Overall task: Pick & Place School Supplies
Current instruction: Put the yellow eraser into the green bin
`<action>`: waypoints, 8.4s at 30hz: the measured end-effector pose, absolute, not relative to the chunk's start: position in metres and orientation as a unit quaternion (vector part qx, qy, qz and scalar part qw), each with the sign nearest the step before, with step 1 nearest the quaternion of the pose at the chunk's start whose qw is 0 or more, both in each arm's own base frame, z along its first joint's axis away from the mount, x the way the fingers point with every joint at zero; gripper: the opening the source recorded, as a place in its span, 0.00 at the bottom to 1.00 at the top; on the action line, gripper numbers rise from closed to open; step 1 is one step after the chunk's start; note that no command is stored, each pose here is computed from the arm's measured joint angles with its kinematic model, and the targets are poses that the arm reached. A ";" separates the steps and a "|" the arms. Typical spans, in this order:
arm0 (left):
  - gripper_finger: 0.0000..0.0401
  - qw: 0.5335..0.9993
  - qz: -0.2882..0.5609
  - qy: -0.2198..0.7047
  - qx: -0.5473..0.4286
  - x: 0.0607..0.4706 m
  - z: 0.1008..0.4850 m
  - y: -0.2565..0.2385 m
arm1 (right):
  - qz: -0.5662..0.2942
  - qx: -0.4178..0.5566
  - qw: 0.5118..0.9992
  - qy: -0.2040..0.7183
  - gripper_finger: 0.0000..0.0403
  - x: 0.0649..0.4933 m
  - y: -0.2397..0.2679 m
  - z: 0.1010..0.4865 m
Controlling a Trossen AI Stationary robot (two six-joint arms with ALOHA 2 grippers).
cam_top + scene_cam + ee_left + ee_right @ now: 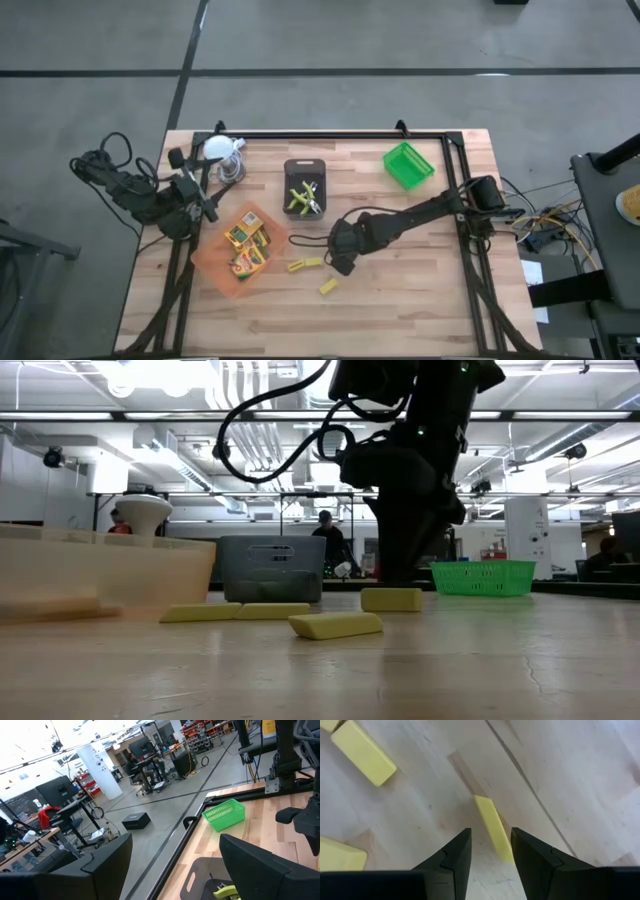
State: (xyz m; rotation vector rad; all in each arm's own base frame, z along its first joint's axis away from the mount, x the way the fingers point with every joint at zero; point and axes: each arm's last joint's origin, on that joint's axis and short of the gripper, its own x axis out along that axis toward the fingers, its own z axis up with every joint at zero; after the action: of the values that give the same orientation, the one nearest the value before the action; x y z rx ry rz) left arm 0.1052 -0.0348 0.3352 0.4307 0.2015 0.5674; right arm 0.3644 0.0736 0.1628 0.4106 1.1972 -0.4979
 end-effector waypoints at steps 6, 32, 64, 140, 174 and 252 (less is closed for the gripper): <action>0.76 0.932 0.277 0.098 0.210 0.105 0.335 -0.035 | -0.229 0.190 0.774 0.559 0.33 0.361 0.073 0.156; 0.76 0.932 0.277 0.099 0.211 0.105 0.335 -0.035 | -0.230 0.244 0.756 0.561 0.09 0.352 0.071 0.136; 0.76 0.932 0.277 0.099 0.211 0.105 0.335 -0.035 | -0.455 0.190 0.821 0.287 0.10 0.275 0.037 0.284; 0.76 0.932 0.277 0.100 0.212 0.105 0.335 -0.035 | -0.588 0.464 0.591 0.297 0.18 0.183 -0.144 0.140; 0.76 0.932 0.277 0.100 0.212 0.105 0.335 -0.035 | -0.488 0.296 0.800 0.186 0.25 0.184 -0.124 0.259; 0.76 0.931 0.276 0.103 0.215 0.106 0.334 -0.036 | 0.022 0.049 0.985 0.164 0.45 0.342 0.062 0.130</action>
State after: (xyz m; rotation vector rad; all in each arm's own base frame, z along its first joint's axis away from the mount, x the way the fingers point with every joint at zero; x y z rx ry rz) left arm 0.1064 -0.0356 0.3341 0.4407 0.2102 0.5656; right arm 0.3418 0.0619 0.1301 0.0992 0.3296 0.0450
